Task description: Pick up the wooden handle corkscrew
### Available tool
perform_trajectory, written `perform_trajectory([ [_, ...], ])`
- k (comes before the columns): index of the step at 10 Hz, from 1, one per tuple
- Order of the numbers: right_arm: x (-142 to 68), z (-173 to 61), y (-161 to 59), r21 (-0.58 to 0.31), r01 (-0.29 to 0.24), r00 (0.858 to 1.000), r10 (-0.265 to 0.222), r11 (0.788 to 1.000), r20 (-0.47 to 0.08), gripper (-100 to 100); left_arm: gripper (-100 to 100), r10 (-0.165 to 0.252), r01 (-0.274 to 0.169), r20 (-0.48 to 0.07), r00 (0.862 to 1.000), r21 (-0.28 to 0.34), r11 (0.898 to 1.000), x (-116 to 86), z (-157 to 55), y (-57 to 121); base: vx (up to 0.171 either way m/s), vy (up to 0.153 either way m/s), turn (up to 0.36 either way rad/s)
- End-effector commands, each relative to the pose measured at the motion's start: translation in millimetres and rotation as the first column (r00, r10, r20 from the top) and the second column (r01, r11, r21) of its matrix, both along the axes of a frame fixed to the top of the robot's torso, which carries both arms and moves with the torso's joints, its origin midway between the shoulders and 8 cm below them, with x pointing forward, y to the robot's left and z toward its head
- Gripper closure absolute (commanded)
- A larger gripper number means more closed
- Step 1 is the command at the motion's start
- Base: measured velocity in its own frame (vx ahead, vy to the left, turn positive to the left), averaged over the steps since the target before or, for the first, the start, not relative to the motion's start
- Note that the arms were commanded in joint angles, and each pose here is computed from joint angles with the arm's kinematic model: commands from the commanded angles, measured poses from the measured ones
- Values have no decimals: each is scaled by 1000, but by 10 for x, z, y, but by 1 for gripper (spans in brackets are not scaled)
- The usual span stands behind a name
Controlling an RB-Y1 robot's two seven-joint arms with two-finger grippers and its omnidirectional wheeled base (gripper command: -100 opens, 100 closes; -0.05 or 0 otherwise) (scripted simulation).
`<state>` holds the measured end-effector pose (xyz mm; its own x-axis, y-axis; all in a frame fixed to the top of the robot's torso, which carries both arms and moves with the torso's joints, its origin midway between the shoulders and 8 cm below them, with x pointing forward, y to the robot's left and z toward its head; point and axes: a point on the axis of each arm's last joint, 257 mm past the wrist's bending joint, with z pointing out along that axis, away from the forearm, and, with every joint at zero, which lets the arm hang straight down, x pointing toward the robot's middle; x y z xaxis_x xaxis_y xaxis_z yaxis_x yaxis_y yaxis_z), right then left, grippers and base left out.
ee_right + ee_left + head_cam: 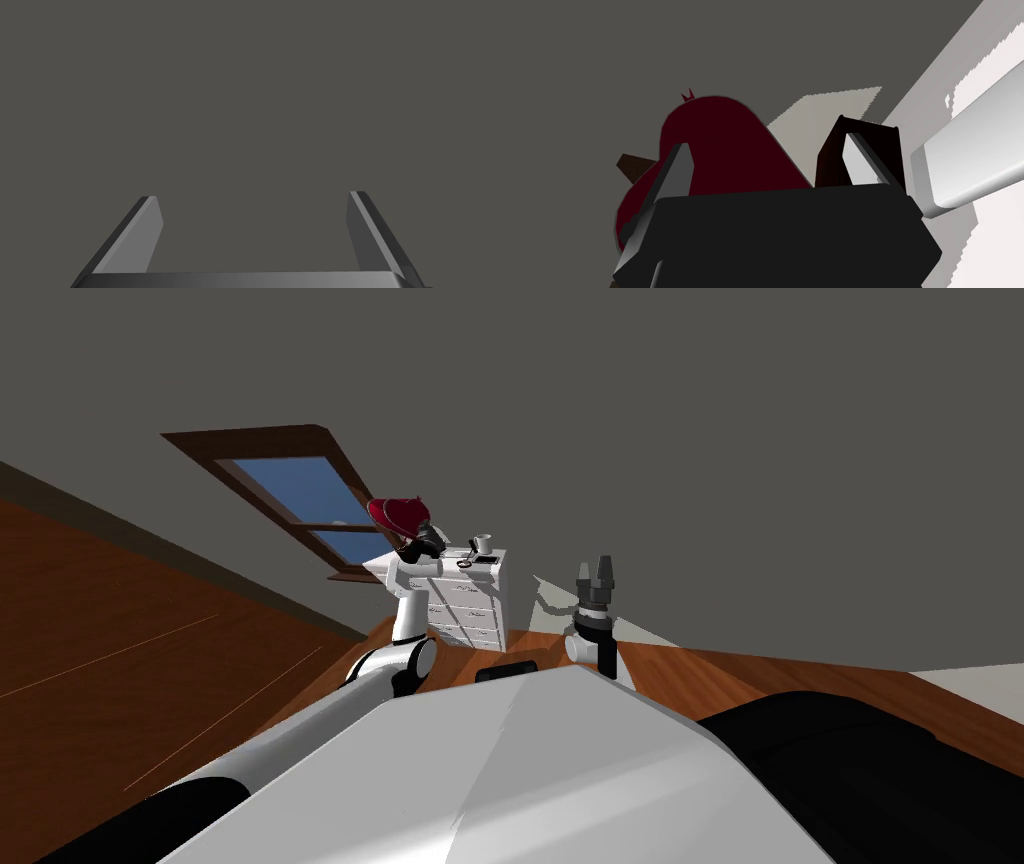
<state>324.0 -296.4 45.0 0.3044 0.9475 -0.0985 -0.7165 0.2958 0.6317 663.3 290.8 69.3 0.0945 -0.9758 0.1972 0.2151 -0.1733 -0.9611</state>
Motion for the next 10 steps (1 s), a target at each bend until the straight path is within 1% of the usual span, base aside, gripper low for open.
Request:
perform_trajectory([
  [1,0,0,0,0,0,1000,0,1000,0,0,-100,0,-2,-44,999,-38,999,112,-28,-20,2,-26,95],
  [2,0,0,0,0,0,1000,0,1000,0,0,-100,-6,4,-29,1000,-39,999,118,78,-60,0,-13,-25],
  [3,0,0,0,0,0,1000,0,1000,0,0,-100,-2,-6,-74,997,-101,995,210,8,-27,-2,-19,137],
  [4,0,0,0,0,0,1000,0,1000,0,0,-100,-6,-4,-94,996,-106,994,259,21,-72,1,-27,99],
  [5,0,0,0,0,0,1000,0,1000,0,0,-100,-10,2,-82,997,-106,994,263,109,-104,4,-13,4],
  [6,0,0,0,0,0,1000,0,1000,0,0,-100,-9,-12,-126,992,-170,985,330,39,-81,14,-22,181],
  [7,0,0,0,0,0,1000,0,1000,0,0,-100,-14,-12,-146,989,-174,985,372,45,-128,10,-31,95],
  [8,0,0,0,0,0,1000,0,1000,0,0,-100,-20,-4,-135,991,-175,985,385,137,-170,2,-17,-25],
  [9,0,0,1,0,0,1000,0,1000,0,0,-100,-23,-20,-179,984,-238,971,441,54,-159,9,-36,161],
  [10,0,0,0,0,0,1000,0,1000,0,0,-100,-28,-22,-201,979,-242,970,473,63,-212,16,-39,110],
])
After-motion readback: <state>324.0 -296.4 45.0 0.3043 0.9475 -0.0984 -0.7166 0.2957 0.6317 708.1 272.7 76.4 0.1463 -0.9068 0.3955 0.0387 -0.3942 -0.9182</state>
